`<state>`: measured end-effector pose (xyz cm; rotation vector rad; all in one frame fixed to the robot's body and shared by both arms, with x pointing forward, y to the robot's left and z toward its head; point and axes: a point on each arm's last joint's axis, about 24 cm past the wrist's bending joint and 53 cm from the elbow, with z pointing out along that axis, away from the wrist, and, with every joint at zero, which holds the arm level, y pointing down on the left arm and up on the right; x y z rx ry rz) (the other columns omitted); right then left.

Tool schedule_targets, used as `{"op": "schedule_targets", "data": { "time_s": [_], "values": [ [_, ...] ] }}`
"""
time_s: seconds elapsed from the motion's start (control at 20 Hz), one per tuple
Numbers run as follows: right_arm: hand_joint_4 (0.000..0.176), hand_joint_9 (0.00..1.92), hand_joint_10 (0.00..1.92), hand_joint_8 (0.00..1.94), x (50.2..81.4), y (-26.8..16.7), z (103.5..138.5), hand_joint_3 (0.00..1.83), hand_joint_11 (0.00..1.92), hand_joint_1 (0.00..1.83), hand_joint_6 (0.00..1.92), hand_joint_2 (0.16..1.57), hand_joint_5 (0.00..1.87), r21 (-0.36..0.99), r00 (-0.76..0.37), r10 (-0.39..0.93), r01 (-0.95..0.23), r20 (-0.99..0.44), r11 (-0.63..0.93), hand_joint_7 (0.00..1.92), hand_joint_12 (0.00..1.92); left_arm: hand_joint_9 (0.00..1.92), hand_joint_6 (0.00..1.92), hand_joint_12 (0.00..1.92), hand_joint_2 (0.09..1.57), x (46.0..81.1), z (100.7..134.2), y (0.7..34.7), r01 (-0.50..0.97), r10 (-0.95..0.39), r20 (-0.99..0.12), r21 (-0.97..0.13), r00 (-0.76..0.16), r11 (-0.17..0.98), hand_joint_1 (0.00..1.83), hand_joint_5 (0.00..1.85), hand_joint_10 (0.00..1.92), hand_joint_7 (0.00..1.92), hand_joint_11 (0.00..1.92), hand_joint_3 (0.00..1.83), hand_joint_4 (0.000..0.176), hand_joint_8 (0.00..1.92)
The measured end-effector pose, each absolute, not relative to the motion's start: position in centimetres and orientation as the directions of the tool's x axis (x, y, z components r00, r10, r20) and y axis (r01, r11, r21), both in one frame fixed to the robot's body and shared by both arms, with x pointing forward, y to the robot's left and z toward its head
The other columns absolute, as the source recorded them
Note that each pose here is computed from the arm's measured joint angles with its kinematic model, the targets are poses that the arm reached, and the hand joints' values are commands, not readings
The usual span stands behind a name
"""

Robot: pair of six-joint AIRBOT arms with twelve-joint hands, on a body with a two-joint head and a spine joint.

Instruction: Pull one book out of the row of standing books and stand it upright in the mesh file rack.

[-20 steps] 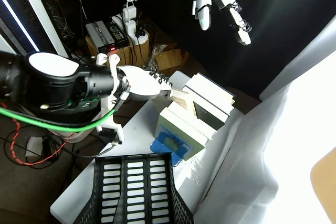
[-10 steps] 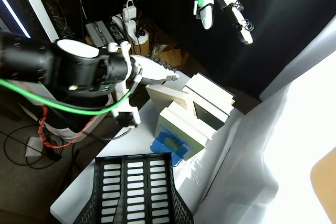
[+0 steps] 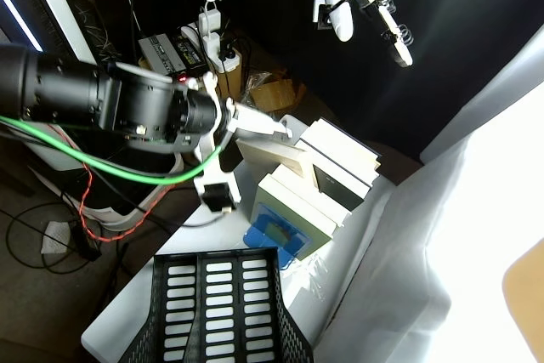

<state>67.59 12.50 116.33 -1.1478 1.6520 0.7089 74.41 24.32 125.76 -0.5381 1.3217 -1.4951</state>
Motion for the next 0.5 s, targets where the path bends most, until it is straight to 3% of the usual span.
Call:
{"op": "schedule_targets", "data": {
  "time_s": [0.1,0.15,0.2,0.5],
  "values": [
    [0.000,0.00,0.00,0.00,67.2,12.6,115.1,0.03,0.00,0.78,0.00,1.03,0.00,-0.074,-0.083,-0.389,-0.925,-0.918,0.373,0.00,0.00,0.00,0.00,0.00,1.55,74.2,125.9,24.0,0.401,-0.876,-0.294,-0.907,-0.383,0.129,0.17,0.00,0.00,0.00,0.00,0.01,0.017,0.00],
    [0.000,0.00,0.00,0.00,67.2,12.5,114.8,0.02,0.00,0.80,0.00,1.01,0.00,-0.084,-0.076,-0.397,-0.925,-0.915,0.371,0.00,0.00,0.00,0.01,0.00,1.52,74.2,125.9,24.2,0.398,-0.878,-0.290,-0.908,-0.380,0.128,0.25,0.02,0.00,0.00,0.00,0.00,0.014,0.00],
    [0.000,0.00,0.00,0.00,67.4,12.4,114.8,0.02,0.00,0.81,0.00,1.01,0.00,-0.095,-0.070,-0.401,-0.921,-0.913,0.377,0.00,0.00,0.00,0.01,0.00,1.52,74.2,126.0,24.4,0.399,-0.880,-0.290,-0.908,-0.376,0.129,0.26,0.04,0.00,0.00,0.00,0.00,0.000,0.00],
    [0.000,0.00,0.00,0.00,68.8,12.8,113.6,0.02,0.00,0.85,0.00,1.03,0.00,-0.090,-0.094,-0.396,-0.903,-0.913,0.421,0.00,0.00,0.00,0.01,0.00,1.44,74.1,126.3,24.5,0.410,-0.879,-0.294,-0.903,-0.375,0.128,0.43,0.06,0.00,0.00,0.00,0.00,0.000,0.00]
  ]
}}
